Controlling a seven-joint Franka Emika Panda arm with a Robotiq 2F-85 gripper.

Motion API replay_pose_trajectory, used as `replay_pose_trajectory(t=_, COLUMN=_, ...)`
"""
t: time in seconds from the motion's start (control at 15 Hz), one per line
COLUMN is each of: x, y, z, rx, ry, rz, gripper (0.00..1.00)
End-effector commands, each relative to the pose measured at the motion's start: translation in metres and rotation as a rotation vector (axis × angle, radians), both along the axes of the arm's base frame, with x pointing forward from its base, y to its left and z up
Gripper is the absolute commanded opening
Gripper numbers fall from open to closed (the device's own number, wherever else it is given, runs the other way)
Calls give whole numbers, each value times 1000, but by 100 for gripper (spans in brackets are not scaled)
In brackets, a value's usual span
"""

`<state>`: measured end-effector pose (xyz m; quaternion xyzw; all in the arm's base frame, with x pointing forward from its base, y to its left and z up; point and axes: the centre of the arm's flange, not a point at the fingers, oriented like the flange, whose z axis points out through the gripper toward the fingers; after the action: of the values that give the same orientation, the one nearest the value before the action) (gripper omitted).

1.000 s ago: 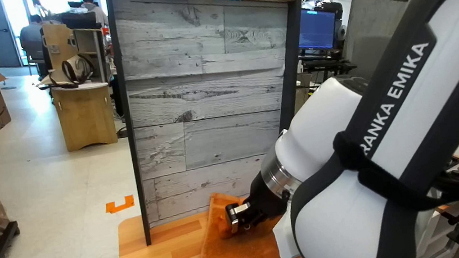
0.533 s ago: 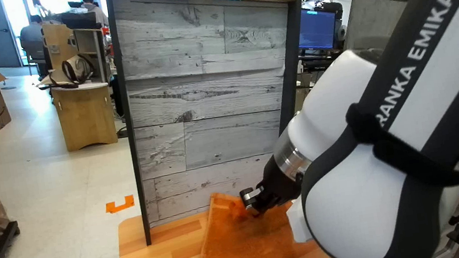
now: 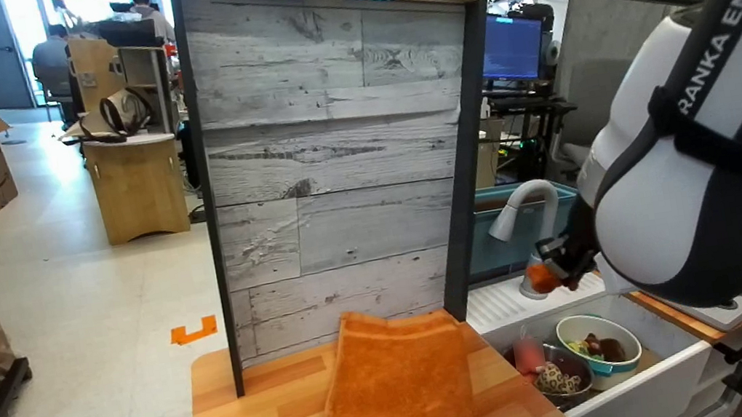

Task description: Put the plushies inside the pots in the sink, wipe the counter with the towel, and then remove the pink plushy from the pot and put it on the stove

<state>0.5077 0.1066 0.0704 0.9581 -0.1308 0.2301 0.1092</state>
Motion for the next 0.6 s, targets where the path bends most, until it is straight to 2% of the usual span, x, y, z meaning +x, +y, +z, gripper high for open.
replay_pose_trajectory(t=0.0, x=7, y=-48, z=-21, rx=-44, ry=65, rz=-190, gripper=2)
replay_pose_trajectory(t=0.13, x=9, y=-69, z=-35, rx=-57, ry=109, rz=-303, gripper=2)
replay_pose_trajectory(t=0.33, x=10, y=-75, z=-51, rx=-17, ry=146, rz=-382, gripper=2)
replay_pose_trajectory(t=0.4, x=10, y=-71, z=-54, rx=1, ry=149, rz=-383, gripper=21)
replay_pose_trajectory(t=0.47, x=-2, y=-79, z=-48, rx=-36, ry=134, rz=-358, gripper=7)
replay_pose_trajectory(t=0.53, x=0, y=-75, z=-51, rx=-25, ry=135, rz=-364, gripper=14)
